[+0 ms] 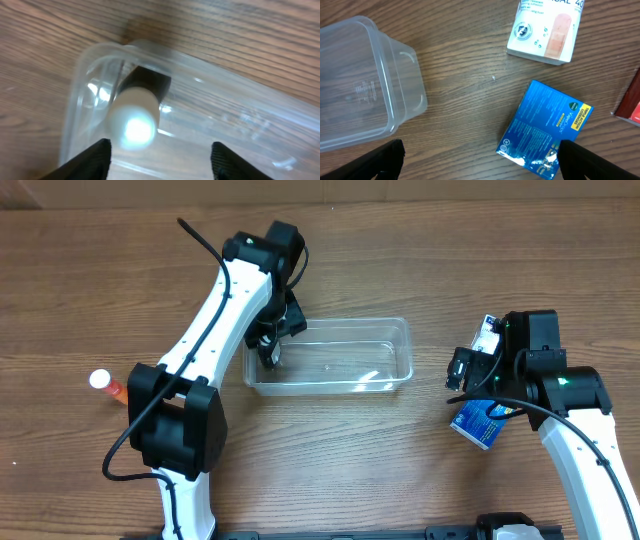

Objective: Pack container
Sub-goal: 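Carry the brown bottle into the container's left end and release, then move the left gripper to the orange tube and grasp it, then place the orange tube in the container beside the bottle, release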

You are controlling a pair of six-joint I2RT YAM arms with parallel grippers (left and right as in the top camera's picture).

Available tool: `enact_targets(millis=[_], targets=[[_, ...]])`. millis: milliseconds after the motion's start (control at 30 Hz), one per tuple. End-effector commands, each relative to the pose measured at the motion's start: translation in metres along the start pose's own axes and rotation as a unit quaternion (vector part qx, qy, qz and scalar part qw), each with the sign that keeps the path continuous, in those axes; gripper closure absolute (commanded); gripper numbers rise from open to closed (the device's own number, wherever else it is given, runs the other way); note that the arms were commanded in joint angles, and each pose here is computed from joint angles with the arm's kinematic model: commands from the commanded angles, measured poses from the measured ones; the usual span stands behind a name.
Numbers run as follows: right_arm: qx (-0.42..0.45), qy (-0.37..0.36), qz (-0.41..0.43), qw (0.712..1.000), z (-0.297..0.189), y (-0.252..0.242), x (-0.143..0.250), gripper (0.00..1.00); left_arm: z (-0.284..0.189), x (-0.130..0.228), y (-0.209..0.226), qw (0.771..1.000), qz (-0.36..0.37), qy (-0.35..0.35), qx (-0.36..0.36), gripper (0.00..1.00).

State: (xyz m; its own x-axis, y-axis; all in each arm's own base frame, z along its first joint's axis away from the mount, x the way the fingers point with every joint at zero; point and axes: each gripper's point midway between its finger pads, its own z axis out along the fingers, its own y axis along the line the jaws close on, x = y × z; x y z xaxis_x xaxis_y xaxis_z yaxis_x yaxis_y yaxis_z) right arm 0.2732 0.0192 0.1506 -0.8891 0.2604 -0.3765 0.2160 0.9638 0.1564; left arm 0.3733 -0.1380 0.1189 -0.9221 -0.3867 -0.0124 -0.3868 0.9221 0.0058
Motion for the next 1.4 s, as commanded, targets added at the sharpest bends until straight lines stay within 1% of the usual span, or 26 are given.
enact_targets(millis=[0,33,67,133,200,233,300,367,433,500,567,667,767,833,967,1100,1133,1233,1267,1300,1333,1367], targets=[[-0.007,-0.021,0.002,1.0,-0.009,0.004,-0.012,0.0,-0.062,-0.016,0.004,0.998,0.01,-0.067,0.014,0.21],[-0.007,-0.021,0.002,1.0,-0.009,0.004,-0.012,0.0,-0.085,-0.018,0.011,0.996,0.008,-0.09,0.01,0.11],[-0.007,-0.021,0.002,1.0,-0.009,0.004,-0.012,0.0,-0.094,-0.018,0.015,0.995,0.007,-0.099,0.009,0.01],[-0.007,-0.021,0.002,1.0,-0.009,0.004,-0.013,0.0,-0.123,-0.017,0.032,0.992,-0.005,-0.124,0.014,0.0],[-0.007,-0.021,0.002,1.0,-0.009,0.004,-0.012,0.0,-0.146,-0.015,0.062,0.989,-0.024,-0.149,-0.002,0.0],[-0.007,-0.021,0.002,1.0,-0.009,0.004,-0.012,0.0,-0.163,-0.013,0.084,0.985,-0.033,-0.172,-0.012,0.0],[-0.007,-0.021,0.002,1.0,-0.009,0.004,-0.012,0.0,-0.186,-0.005,0.115,0.977,-0.057,-0.205,-0.011,0.0],[-0.007,-0.021,0.002,1.0,-0.009,0.004,-0.012,0.0,-0.206,0.014,0.156,0.967,-0.094,-0.237,-0.014,0.0],[-0.007,-0.021,0.002,1.0,-0.009,0.004,-0.012,0.0,-0.211,0.036,0.201,0.953,-0.146,-0.261,-0.04,0.0],[-0.007,-0.021,0.002,1.0,-0.009,0.004,-0.012,0.0,-0.2,0.051,0.236,0.945,-0.181,-0.266,-0.065,0.0],[-0.007,-0.021,0.002,1.0,-0.009,0.004,-0.012,0.0,-0.179,0.051,0.257,0.944,-0.196,-0.257,-0.075,0.0],[-0.007,-0.021,0.002,1.0,-0.009,0.004,-0.012,0.0,-0.136,0.028,0.272,0.956,-0.199,-0.212,-0.039,0.0],[-0.007,-0.021,0.002,1.0,-0.009,0.004,-0.012,0.0,-0.084,-0.008,0.302,0.962,-0.235,-0.136,0.015,0.0],[-0.007,-0.021,0.002,1.0,-0.009,0.004,-0.012,0.0,-0.061,-0.017,0.309,0.965,-0.24,-0.1,0.033,0.0],[-0.007,-0.021,0.002,1.0,-0.009,0.004,-0.012,0.0,0.0,-0.033,0.311,0.97,-0.239,-0.016,0.031,0.0],[-0.007,-0.021,0.002,1.0,-0.009,0.004,-0.012,0.0,0.026,-0.044,0.304,0.974,-0.226,0.004,0.024,0.0],[-0.007,-0.021,0.002,1.0,-0.009,0.004,-0.012,0.0,0.03,-0.046,0.306,0.974,-0.226,0.005,0.02,0.02],[-0.007,-0.021,0.002,1.0,-0.009,0.004,-0.012,0.0,0.035,-0.05,0.31,0.974,-0.226,0.001,0.008,0.2],[-0.007,-0.021,0.002,1.0,-0.009,0.004,-0.012,0.0,0.035,-0.051,0.311,0.974,-0.226,-0.001,0.005,0.27],[-0.007,-0.021,0.002,1.0,-0.009,0.004,-0.012,0.0,0.035,-0.05,0.314,0.974,-0.226,-0.003,-0.003,0.38],[-0.007,-0.021,0.002,1.0,-0.009,0.004,-0.012,0.0,0.034,-0.049,0.319,0.974,-0.226,-0.003,-0.016,0.5],[-0.007,-0.021,0.002,1.0,-0.009,0.004,-0.012,0.0,0.034,-0.048,0.318,0.974,-0.226,0.0,-0.016,0.56]])
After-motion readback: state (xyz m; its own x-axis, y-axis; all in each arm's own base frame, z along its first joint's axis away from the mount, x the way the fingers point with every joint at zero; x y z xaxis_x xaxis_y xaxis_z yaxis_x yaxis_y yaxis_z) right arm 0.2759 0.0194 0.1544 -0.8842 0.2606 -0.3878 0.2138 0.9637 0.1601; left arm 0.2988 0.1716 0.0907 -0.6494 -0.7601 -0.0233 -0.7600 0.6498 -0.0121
